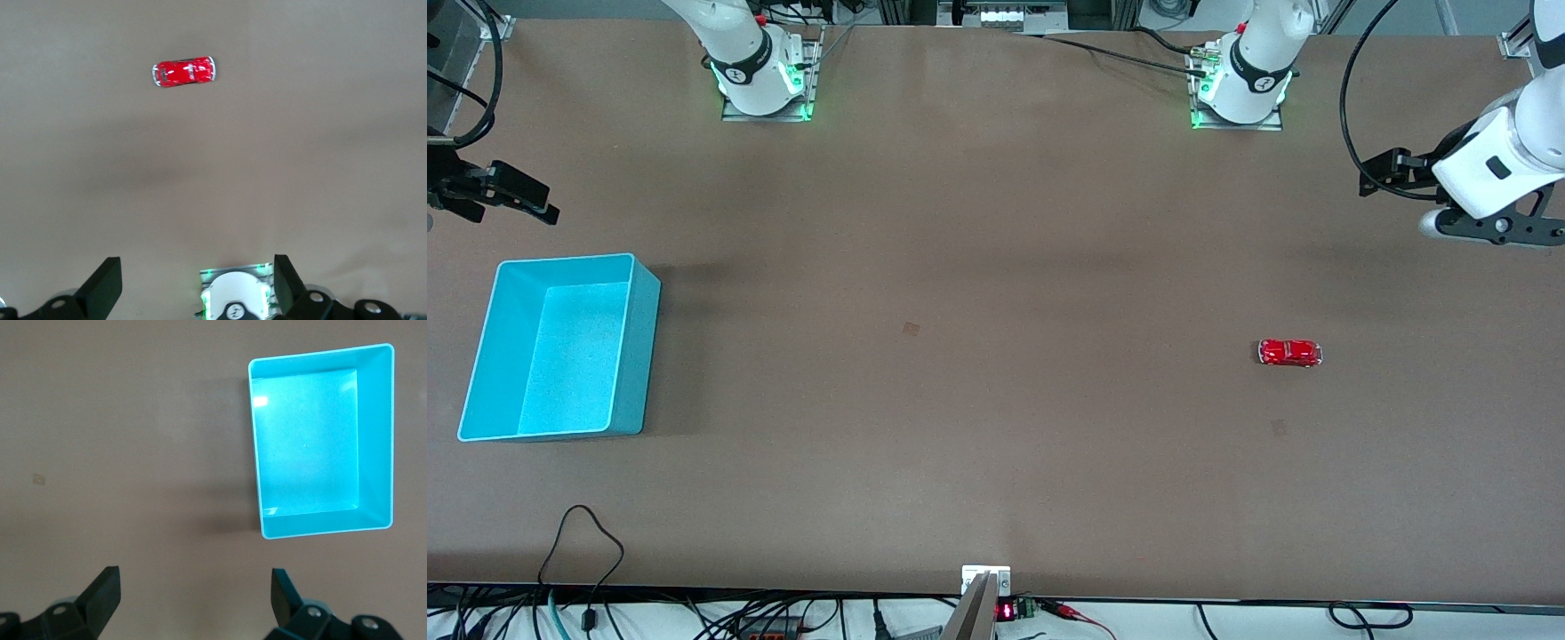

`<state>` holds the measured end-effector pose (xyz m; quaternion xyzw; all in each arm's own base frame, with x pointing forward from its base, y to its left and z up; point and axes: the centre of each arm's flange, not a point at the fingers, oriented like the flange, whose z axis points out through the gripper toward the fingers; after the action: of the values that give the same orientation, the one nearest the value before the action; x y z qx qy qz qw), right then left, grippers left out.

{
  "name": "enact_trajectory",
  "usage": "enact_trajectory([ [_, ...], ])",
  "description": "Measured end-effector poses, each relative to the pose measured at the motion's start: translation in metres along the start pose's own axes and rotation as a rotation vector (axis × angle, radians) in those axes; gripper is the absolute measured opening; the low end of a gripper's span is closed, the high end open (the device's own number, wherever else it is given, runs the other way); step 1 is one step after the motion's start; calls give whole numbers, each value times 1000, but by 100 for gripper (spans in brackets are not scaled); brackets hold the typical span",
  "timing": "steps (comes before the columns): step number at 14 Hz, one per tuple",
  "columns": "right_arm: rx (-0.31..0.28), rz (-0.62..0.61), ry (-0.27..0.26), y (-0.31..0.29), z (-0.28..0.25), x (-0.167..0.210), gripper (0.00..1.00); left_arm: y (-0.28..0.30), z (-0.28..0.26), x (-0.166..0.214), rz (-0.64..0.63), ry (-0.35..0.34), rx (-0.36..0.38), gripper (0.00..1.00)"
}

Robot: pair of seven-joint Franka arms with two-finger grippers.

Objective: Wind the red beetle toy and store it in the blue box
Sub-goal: 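Move the left gripper toward the red toy car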

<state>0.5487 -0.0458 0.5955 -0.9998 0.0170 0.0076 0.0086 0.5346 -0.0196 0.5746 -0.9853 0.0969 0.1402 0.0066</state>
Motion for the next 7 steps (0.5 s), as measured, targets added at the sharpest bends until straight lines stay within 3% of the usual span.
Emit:
enact_trajectory([
  [7,0,0,0,0,0,0,100,-33,40,31,466,-53,-9,100],
])
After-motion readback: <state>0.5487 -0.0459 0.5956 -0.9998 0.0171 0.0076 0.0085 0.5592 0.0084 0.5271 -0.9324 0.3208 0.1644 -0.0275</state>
